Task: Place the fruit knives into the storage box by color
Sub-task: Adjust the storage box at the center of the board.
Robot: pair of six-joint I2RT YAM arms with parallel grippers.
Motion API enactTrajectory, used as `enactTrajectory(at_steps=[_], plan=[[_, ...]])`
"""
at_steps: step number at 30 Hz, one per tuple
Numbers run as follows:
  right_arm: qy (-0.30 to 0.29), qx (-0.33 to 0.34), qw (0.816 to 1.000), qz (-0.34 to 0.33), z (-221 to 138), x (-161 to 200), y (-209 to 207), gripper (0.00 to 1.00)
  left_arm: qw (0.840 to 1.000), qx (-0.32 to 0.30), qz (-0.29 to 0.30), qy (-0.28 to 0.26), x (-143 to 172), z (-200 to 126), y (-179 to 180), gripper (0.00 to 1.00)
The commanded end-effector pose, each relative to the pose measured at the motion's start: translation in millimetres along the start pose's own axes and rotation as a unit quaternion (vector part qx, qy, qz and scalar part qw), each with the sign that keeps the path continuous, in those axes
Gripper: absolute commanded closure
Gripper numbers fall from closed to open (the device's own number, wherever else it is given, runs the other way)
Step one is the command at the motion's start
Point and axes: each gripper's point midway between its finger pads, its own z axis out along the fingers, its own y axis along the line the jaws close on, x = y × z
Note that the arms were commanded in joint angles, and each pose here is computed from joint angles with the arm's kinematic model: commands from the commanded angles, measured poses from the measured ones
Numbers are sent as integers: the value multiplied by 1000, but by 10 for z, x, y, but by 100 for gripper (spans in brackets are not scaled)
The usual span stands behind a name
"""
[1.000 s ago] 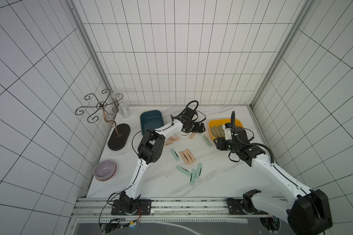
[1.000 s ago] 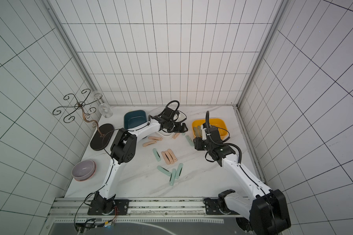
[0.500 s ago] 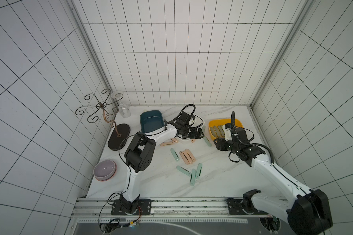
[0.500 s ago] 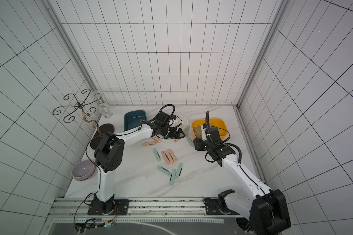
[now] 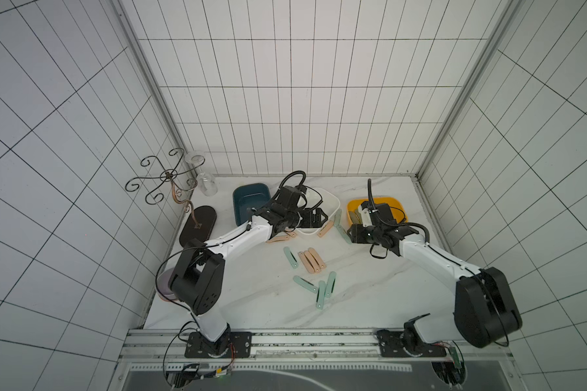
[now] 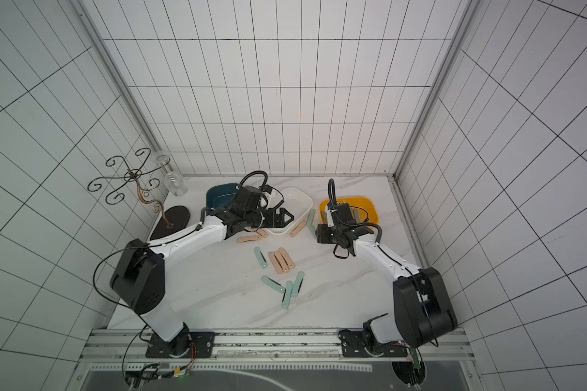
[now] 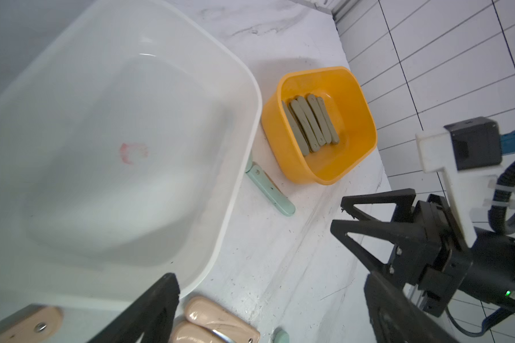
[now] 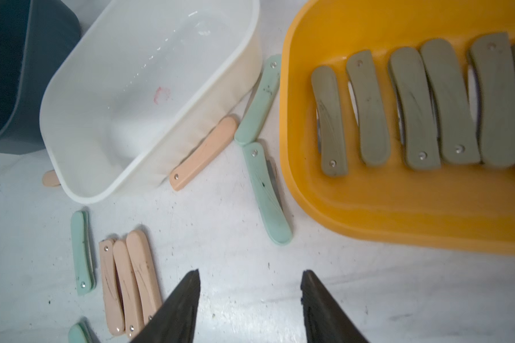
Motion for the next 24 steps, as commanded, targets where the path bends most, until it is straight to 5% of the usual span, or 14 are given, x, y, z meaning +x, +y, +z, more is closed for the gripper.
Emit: enactTrajectory(at_steps=[1,6,13,24], plan=[[-83,-41,995,-25,-166,-820,365,44,997,-29,-51,-54,-112,-199,315,3],[-89,-51,994,-32,56,-1153,491,45,994,-40,-80,-69,-38,-326,572,3],[-76,-54,995,-37,525,-1408,551,46,994,-41,-89,-38,41,-90,710,3],[-39,-55,996,-64,890,-1206,637,50,993,-16,-110,-31,-106,257,791,3]])
